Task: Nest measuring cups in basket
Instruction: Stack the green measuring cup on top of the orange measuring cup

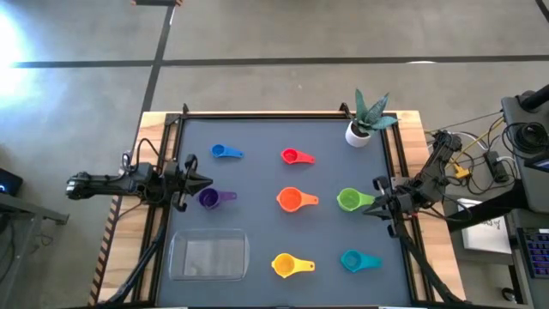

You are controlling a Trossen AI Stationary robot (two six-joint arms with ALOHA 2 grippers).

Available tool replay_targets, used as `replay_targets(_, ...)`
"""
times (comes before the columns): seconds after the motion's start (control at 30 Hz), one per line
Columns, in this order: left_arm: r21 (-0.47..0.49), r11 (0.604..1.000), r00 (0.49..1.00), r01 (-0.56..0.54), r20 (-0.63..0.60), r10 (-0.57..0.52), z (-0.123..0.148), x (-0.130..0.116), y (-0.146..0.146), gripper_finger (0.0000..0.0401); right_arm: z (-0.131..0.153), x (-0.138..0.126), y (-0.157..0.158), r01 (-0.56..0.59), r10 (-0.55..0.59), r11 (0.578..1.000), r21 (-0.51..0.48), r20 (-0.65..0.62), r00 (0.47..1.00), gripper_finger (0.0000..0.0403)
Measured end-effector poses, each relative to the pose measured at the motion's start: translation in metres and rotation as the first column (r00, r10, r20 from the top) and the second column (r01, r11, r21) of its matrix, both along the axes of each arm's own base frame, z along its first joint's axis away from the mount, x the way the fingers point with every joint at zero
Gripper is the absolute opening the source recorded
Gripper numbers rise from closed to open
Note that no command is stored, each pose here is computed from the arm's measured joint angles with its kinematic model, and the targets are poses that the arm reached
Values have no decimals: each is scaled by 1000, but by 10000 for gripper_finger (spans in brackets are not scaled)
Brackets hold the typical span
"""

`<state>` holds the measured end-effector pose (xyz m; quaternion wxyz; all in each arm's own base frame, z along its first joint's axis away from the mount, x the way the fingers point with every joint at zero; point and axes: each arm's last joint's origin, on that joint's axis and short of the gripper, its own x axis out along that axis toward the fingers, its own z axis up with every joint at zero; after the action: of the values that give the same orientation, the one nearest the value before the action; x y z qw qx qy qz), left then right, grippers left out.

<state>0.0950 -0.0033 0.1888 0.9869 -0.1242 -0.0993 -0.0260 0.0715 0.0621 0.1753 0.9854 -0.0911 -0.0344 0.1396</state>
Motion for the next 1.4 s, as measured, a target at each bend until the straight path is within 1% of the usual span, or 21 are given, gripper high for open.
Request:
replay_targets(0.37, 0, 1000, 1000, 0, 0, 0, 0, 0, 0, 0, 0, 0, 0, -1, 1, 1000, 16, -2, 1000, 9)
replay_targets(0.47, 0, 1000, 1000, 0, 0, 0, 0, 0, 0, 0, 4, 0, 0, -4, 3, 999, 44, 21, 1000, 9)
replay_targets(0.6, 0, 1000, 1000, 0, 0, 0, 0, 0, 0, 0, 7, 0, 0, -9, 7, 998, 56, 46, 999, 9)
replay_targets(0.83, 0, 1000, 1000, 0, 0, 0, 0, 0, 0, 0, 19, -2, -3, 14, -37, 984, 179, 124, 992, 9)
replay_targets(0.93, 0, 1000, 1000, 0, 0, 0, 0, 0, 0, 0, 23, -2, -4, -5, -34, 956, 293, 127, 991, 9)
replay_targets(1.0, 0, 1000, 1000, 0, 1, 0, 0, 0, 0, 0, 27, -3, -6, 10, -59, 944, 330, 137, 989, 9)
replay_targets(1.03, 0, 1000, 1000, 0, 0, 0, 0, 0, 0, 0, 31, -4, -7, 25, -75, 939, 344, 132, 988, 9)
replay_targets(1.1, 0, 1000, 1000, 0, 0, 0, 0, 0, 0, 0, 41, -5, -9, 40, -78, 941, 336, 100, 992, 9)
replay_targets(1.17, 0, 1000, 1000, 0, 0, 0, 0, 0, 0, 0, 53, -7, -13, 68, -84, 949, 308, 39, 996, 9)
replay_targets(1.3, 0, 1000, 1000, 0, 0, 0, 0, 0, 0, 0, 71, -10, -19, 205, -180, 946, 253, -118, 977, 9)
replay_targets(1.4, 0, 1000, 1000, 0, 0, 0, 0, 0, 0, 0, 84, -6, -15, 233, -196, 953, 194, -192, 962, 9)
